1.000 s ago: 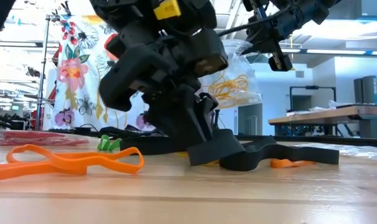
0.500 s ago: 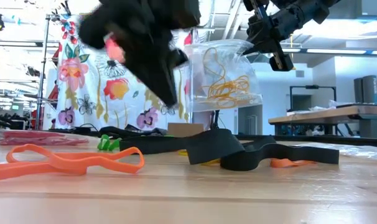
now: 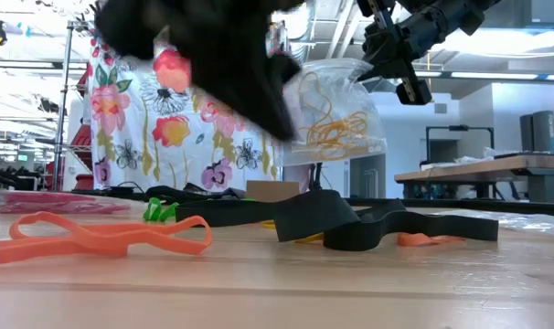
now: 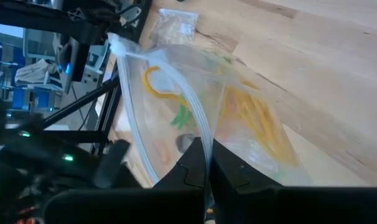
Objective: Sort rubber bands
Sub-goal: Put the yellow rubber band into the transparent zip bag
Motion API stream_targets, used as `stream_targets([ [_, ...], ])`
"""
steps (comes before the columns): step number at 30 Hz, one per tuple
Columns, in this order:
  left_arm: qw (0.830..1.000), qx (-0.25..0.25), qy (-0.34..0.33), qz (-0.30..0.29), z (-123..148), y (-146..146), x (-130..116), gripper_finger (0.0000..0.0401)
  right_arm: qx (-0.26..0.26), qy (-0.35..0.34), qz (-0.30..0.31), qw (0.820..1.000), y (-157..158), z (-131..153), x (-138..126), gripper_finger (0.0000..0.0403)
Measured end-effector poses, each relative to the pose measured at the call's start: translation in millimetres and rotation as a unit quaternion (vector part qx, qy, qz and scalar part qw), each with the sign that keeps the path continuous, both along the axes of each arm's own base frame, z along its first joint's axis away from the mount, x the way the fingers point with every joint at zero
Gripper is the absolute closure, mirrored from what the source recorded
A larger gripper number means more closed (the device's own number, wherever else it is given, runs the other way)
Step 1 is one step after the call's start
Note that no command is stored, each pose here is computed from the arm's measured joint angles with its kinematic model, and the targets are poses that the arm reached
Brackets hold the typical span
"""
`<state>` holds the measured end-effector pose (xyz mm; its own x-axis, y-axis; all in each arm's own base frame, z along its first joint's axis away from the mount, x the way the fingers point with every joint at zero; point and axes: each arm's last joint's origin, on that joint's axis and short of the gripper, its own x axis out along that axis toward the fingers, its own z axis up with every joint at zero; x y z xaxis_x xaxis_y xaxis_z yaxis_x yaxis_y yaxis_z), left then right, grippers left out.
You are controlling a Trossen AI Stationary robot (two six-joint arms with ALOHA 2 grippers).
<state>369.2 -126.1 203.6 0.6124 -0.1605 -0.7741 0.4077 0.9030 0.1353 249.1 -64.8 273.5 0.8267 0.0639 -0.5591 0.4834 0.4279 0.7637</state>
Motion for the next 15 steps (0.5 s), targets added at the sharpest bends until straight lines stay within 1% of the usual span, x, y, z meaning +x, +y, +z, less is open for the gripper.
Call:
stream_targets([
  [3, 0.999, 0.029, 0.017, 0.029, -27.8, 1.4, 9.6, 0.0401, 0.0, 0.0, 0.0, 1.0, 0.0, 0.0, 0.0, 0.0403],
  [6, 0.997, 0.054, 0.03, 0.053, -45.3, 5.0, 14.3, 0.0401, 0.0, 0.0, 0.0, 1.0, 0.0, 0.0, 0.0, 0.0403],
  [10, 0.996, 0.059, 0.041, 0.052, -67.1, 8.5, 21.7, 0.0401, -0.002, 0.001, -0.003, 1.0, -0.2, -0.1, 0.0, 0.0403],
  [12, 0.997, 0.055, 0.032, 0.053, -71.3, 10.1, 26.6, 0.0397, -0.002, 0.001, -0.004, 1.0, -0.3, -0.1, -0.1, 0.0403],
  [15, 0.996, 0.053, 0.032, 0.062, -75.1, 13.1, 29.5, 0.0378, -0.002, 0.001, -0.005, 1.0, -0.3, -0.1, -0.1, 0.0403],
])
